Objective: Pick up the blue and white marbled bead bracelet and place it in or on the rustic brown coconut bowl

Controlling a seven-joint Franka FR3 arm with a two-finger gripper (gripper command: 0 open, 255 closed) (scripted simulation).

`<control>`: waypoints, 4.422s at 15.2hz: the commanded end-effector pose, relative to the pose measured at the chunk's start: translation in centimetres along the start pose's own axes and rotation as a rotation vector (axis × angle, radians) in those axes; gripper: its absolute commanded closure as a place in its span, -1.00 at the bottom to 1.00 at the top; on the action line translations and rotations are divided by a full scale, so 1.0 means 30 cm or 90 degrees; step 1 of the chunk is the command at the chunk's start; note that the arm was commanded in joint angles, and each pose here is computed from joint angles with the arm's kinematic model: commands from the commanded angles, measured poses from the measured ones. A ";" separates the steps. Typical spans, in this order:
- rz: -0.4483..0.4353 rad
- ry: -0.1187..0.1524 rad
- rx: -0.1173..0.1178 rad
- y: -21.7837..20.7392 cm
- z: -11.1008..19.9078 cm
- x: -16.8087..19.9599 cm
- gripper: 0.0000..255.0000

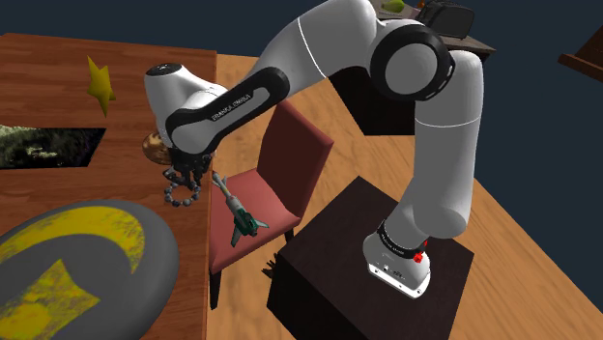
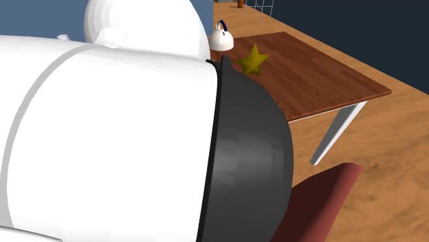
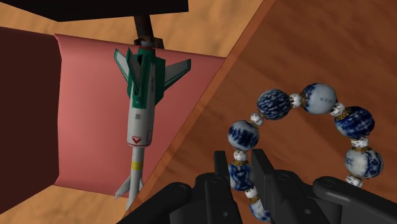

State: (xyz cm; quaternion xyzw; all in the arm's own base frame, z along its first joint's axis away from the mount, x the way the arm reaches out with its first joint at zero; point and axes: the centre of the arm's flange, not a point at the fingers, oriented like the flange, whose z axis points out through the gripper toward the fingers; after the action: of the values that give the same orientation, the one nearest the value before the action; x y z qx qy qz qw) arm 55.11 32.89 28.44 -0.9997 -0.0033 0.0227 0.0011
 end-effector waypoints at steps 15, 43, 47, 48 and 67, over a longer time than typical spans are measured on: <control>-0.001 -0.001 0.000 -0.003 -0.275 -0.016 1.00; -0.001 -0.001 0.000 0.276 -0.268 0.523 1.00; -0.001 -0.001 0.000 0.276 -0.198 0.527 1.00; -0.001 -0.001 0.000 0.277 -0.180 0.527 1.00; -0.001 -0.001 0.000 0.277 -0.334 0.528 -1.00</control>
State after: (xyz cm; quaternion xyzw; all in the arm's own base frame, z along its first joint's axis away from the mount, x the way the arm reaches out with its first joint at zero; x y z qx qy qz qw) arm 71.49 24.72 37.29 -0.9997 -0.0039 0.0231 0.0013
